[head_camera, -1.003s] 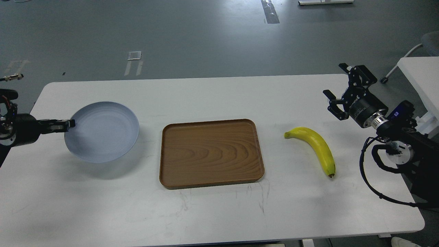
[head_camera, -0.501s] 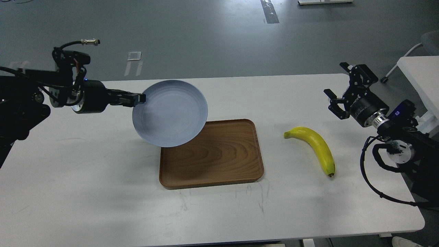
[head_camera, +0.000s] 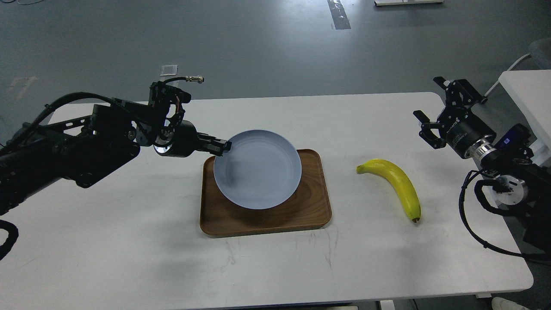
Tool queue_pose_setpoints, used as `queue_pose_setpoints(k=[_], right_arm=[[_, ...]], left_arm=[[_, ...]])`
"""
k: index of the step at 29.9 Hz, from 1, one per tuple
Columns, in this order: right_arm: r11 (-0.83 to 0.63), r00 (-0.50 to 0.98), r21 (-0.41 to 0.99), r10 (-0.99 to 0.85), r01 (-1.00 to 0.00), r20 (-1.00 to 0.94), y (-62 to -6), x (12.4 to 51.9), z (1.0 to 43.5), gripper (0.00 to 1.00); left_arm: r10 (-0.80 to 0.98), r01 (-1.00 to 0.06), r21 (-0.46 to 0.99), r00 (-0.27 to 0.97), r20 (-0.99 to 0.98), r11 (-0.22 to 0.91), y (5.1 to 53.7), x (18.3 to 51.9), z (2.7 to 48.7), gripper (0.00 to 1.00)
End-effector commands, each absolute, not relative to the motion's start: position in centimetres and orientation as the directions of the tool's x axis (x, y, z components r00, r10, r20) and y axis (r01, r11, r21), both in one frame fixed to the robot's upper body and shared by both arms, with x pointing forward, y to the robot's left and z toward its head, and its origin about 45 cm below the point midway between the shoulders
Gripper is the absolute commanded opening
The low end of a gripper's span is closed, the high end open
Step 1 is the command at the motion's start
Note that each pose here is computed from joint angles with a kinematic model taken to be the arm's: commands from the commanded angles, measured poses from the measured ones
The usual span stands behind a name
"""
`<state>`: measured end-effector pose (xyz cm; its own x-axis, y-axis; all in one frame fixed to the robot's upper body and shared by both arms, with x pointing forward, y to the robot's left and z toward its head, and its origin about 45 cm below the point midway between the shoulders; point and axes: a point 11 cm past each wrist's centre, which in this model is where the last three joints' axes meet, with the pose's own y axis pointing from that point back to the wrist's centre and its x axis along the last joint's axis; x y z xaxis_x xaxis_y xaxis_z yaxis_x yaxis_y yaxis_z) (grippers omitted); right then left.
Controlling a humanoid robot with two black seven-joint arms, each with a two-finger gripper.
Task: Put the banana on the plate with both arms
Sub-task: 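Lift the plate with the left gripper and lower it onto the wooden tray, then release the plate and raise the left gripper away from the tray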
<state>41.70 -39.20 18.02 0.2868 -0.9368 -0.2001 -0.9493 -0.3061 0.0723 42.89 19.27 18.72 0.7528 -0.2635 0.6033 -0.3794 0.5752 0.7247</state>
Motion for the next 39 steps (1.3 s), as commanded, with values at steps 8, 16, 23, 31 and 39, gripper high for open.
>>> queue_pose_setpoints(k=[8, 16, 23, 31, 39], right_arm=[[-0.304, 0.285, 0.075, -0.937, -0.95, -0.2, -39.3, 41.6, 17.9, 1.0], [-0.307, 0.287, 0.077, -0.937, -0.949, -0.2, -39.2, 41.6, 17.8, 1.0], [-0.307, 0.287, 0.077, -0.937, -0.949, -0.2, -39.2, 41.6, 17.8, 1.0], [-0.307, 0.288, 0.075, -0.937, -0.949, -0.197, -39.2, 41.7, 18.0, 1.0], [-0.302, 0.287, 0.061, -0.941, -0.951, -0.179, -40.0, 41.9, 19.1, 1.0]], left_arm=[[-0.257, -0.369, 0.745, 0.776, 0.576, 0.555, 18.5, 42.7, 16.7, 0.0], [-0.258, -0.354, 0.751, 0.786, 0.562, 0.557, 18.2, 42.3, 15.9, 0.0], [-0.25, -0.36, 0.755, 0.791, 0.559, 0.547, 18.3, 42.3, 15.7, 0.43], [-0.171, -0.376, 0.711, 0.805, 0.568, 0.594, 17.8, 42.8, 17.0, 0.94], [0.503, -0.576, 0.255, 0.811, 0.299, 0.776, 18.5, 46.7, 26.7, 0.98]])
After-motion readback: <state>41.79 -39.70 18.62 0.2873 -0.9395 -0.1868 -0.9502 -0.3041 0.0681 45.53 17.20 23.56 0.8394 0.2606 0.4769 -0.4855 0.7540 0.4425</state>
